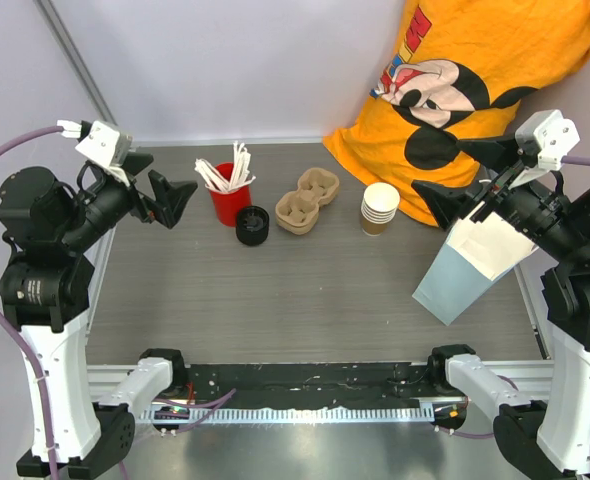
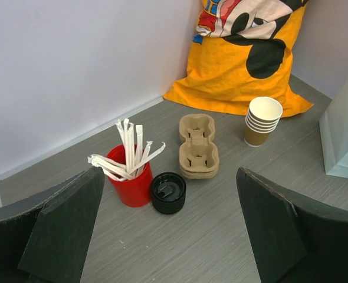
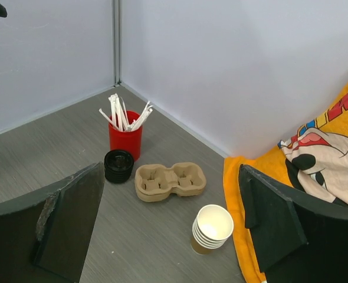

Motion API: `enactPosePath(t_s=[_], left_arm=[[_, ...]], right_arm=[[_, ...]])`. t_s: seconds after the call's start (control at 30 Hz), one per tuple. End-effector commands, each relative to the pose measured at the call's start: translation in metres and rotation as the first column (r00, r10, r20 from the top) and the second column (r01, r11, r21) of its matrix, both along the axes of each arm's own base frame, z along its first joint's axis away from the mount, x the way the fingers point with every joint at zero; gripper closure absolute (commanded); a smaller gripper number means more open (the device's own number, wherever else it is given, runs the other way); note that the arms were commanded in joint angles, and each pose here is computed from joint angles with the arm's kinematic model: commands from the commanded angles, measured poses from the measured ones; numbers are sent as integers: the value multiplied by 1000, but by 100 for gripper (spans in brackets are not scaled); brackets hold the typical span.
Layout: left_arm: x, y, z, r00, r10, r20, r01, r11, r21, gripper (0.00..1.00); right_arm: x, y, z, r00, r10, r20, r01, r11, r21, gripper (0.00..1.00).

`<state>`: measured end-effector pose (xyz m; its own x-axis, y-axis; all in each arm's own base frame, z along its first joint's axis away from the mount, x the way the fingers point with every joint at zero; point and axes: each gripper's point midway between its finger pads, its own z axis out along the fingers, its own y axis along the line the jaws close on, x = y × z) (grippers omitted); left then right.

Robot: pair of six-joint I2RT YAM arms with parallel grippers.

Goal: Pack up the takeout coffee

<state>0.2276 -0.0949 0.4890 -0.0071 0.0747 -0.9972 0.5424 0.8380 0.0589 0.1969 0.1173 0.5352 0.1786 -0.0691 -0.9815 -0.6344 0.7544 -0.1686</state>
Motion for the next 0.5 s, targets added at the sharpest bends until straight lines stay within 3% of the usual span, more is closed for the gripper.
enactPosePath(t_s=[0.0,0.27,0.4,0.47], left_arm=[[-6,-6,12,998,-37,48,38,999,-23,0],[-1,-13,2,996,-81,24,82,996,-30,0],[2,-15,-7,996,-92,5,92,995,-32,0],[5,-16,-14,995,-98,-11,97,995,-35,0]], right_arm=[[2,-2,7,999,-10,44,11,1000,-17,1],[17,-13,-2,994,-75,81,82,993,-86,0],[40,-35,-3,971,-230,64,232,972,-31,1],[57,-57,-7,927,-373,24,372,928,26,0]])
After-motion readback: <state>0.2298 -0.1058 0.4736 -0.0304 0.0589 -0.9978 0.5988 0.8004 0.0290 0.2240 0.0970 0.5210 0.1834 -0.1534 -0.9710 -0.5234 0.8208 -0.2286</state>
